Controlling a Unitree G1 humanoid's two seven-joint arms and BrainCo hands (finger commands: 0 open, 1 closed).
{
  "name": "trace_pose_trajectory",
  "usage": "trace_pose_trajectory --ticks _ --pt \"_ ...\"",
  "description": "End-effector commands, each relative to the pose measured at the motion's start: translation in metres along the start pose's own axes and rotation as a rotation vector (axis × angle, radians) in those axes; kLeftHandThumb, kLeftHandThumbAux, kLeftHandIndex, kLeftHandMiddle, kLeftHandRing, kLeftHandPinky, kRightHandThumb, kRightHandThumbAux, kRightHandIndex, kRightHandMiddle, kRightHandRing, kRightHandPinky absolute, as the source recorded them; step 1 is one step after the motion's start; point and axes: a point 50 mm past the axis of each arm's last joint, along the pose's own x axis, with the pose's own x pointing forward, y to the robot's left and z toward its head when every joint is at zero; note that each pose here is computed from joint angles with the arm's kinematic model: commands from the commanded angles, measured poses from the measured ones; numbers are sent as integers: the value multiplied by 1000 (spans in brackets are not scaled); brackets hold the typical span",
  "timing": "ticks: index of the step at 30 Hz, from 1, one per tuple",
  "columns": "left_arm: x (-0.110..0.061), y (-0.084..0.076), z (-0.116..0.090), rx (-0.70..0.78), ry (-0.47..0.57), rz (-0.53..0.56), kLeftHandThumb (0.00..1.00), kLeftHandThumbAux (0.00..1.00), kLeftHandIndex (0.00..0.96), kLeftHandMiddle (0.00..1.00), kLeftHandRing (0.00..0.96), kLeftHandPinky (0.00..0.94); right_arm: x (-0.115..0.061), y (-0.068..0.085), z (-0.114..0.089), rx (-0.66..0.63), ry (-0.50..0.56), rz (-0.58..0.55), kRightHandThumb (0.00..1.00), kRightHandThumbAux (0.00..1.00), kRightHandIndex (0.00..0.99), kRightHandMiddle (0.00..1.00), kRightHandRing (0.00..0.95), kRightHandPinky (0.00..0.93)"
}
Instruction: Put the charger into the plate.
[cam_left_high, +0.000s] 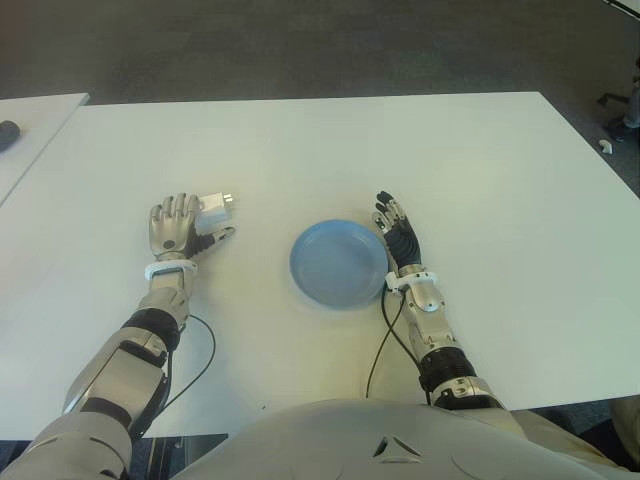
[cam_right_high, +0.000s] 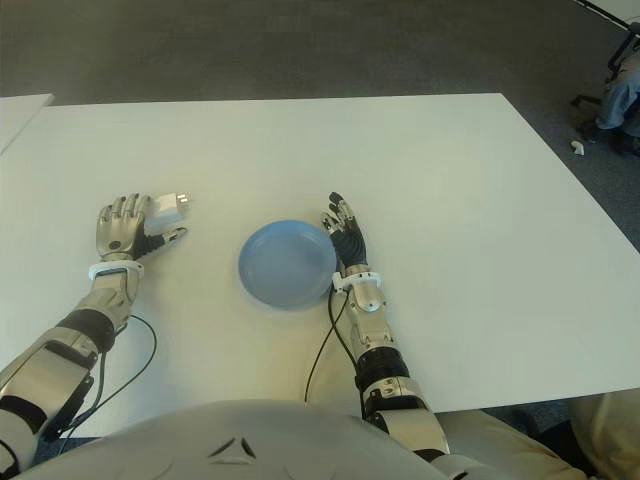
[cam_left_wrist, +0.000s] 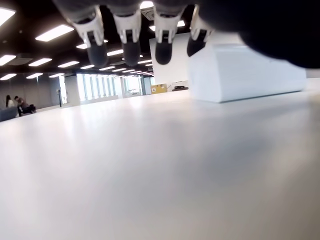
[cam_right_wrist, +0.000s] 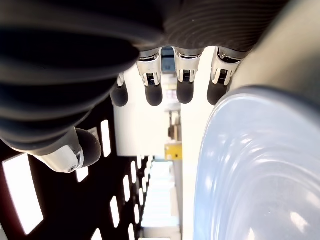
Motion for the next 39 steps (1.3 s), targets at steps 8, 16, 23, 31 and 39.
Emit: trace_pose_trajectory --ticks 8,16,23,31,39 --pt "-51 -50 18 63 -173 -155 241 230 364 630 605 662 -76 -4 -87 43 481 -58 182 479 0 0 0 64" --pt "-55 -50 17 35 -187 -60 336 380 618 768 727 759 -76 -4 -87 40 483 -69 165 490 0 0 0 77" --pt "-58 -51 17 48 -207 -25 495 594 748 838 820 838 -76 -4 -87 31 473 -55 144 531 0 0 0 75" --pt "-59 -51 17 55 -246 1 590 678 803 855 846 877 -75 -4 -86 28 466 -30 140 572 6 2 8 75" --pt "-59 -49 15 55 -267 23 644 692 821 863 863 887 -76 -5 -87 44 465 -18 148 581 15 18 20 67"
